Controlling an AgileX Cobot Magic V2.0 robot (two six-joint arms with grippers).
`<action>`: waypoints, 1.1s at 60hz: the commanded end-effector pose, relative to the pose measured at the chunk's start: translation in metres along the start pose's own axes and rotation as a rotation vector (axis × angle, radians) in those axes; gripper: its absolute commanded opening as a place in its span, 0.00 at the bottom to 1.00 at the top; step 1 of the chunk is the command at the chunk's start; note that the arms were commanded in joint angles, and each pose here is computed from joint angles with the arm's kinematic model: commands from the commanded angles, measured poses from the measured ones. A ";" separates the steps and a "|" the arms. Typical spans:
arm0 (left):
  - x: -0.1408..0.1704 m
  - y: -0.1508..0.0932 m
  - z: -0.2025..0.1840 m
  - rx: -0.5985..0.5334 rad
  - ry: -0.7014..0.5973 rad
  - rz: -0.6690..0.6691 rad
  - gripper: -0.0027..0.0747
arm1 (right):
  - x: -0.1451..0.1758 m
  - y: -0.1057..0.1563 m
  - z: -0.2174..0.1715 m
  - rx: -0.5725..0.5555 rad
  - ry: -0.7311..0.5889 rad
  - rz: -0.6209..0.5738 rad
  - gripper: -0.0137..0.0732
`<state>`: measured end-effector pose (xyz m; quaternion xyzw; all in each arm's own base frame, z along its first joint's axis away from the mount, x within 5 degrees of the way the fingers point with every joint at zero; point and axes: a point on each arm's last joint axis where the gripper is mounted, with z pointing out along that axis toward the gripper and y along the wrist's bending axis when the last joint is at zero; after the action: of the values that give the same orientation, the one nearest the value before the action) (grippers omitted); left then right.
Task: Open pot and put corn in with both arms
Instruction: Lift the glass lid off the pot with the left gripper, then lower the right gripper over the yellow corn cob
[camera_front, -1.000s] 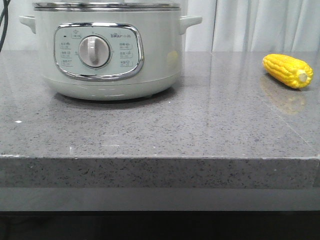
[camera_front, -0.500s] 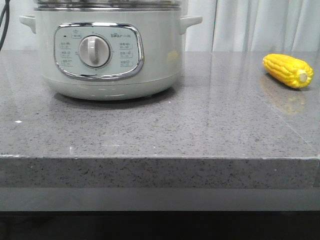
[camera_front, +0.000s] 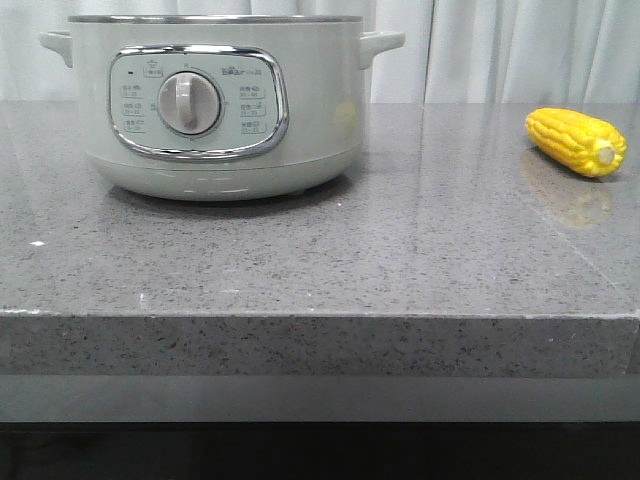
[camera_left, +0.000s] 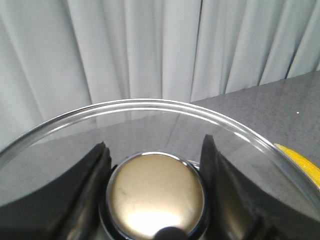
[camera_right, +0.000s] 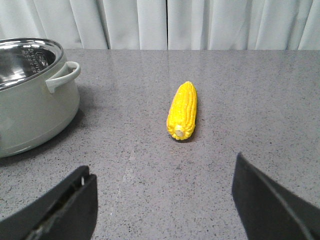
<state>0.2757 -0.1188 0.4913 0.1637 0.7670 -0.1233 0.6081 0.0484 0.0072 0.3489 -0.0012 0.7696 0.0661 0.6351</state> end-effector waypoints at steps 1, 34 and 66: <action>-0.028 0.007 -0.059 -0.021 -0.182 -0.029 0.25 | -0.013 0.000 0.003 0.009 -0.060 -0.011 0.82; 0.081 0.001 -0.179 -0.030 -0.193 -0.015 0.25 | -0.066 -0.001 0.114 0.031 0.287 0.001 0.82; 0.097 0.001 -0.195 -0.031 -0.210 -0.015 0.25 | -0.082 -0.012 0.271 0.084 0.661 -0.046 0.82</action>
<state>0.0855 -0.0340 0.4176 0.1472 0.7606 -0.1180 0.6212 0.3183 0.0196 0.3611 -0.0107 0.9471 0.0265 0.3196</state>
